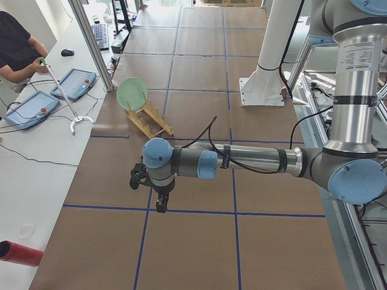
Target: Place plate on rack
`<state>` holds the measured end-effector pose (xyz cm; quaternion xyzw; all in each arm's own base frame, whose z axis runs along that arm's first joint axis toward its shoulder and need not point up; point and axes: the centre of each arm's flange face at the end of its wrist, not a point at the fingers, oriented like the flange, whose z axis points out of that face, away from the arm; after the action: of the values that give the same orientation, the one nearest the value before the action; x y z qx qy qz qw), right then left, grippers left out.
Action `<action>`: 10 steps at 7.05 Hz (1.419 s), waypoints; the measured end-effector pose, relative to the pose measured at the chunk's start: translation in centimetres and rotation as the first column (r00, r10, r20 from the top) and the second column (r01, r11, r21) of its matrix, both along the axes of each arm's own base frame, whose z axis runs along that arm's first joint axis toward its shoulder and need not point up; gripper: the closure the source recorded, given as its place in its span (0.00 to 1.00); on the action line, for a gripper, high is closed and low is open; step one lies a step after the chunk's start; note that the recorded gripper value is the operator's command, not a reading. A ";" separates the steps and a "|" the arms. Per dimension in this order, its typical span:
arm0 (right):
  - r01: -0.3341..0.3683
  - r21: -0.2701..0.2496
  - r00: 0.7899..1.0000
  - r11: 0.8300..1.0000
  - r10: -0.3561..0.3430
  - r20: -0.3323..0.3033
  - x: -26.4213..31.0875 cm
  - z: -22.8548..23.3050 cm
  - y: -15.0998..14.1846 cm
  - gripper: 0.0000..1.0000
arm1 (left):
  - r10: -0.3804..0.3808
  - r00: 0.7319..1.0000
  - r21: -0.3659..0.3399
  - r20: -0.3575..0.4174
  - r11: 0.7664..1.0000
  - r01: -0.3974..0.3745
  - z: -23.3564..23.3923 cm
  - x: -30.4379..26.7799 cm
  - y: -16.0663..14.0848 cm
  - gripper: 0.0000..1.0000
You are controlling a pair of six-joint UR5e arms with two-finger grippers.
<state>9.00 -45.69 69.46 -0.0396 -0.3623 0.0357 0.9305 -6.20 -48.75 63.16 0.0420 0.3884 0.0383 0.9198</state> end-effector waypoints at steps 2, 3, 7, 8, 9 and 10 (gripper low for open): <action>0.000 0.000 1.000 1.000 0.000 0.000 0.0 0.0 0.0 0.00 | -0.001 0.999 0.012 0.035 1.000 0.001 0.3 -1.4 0.4 0.00; 0.000 0.000 1.000 1.000 0.000 0.000 0.0 0.0 0.0 0.00 | -0.003 0.999 -0.008 0.053 1.000 0.003 0.4 -1.8 0.5 0.00; 0.000 0.000 1.000 1.000 0.000 0.000 0.0 0.0 0.0 0.00 | 0.000 0.998 -0.062 0.062 0.998 0.004 0.9 -1.9 1.1 0.00; 0.000 0.000 1.000 1.000 0.000 0.000 0.0 0.0 0.0 0.00 | 0.000 0.998 -0.063 0.061 0.998 0.004 0.9 -1.9 1.1 0.00; 0.000 0.000 1.000 1.000 0.000 0.000 0.0 0.0 0.0 0.00 | 0.000 0.998 -0.063 0.060 0.998 0.004 0.9 -1.9 1.1 0.00; 0.000 0.000 1.000 1.000 0.000 0.000 0.0 0.0 0.0 0.00 | 0.000 0.998 -0.063 0.059 0.998 0.004 0.9 -1.9 1.1 0.00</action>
<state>9.00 -45.69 69.46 -0.0396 -0.3623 0.0357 0.9305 -8.11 -47.67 64.08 0.0123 0.3620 0.0262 0.9317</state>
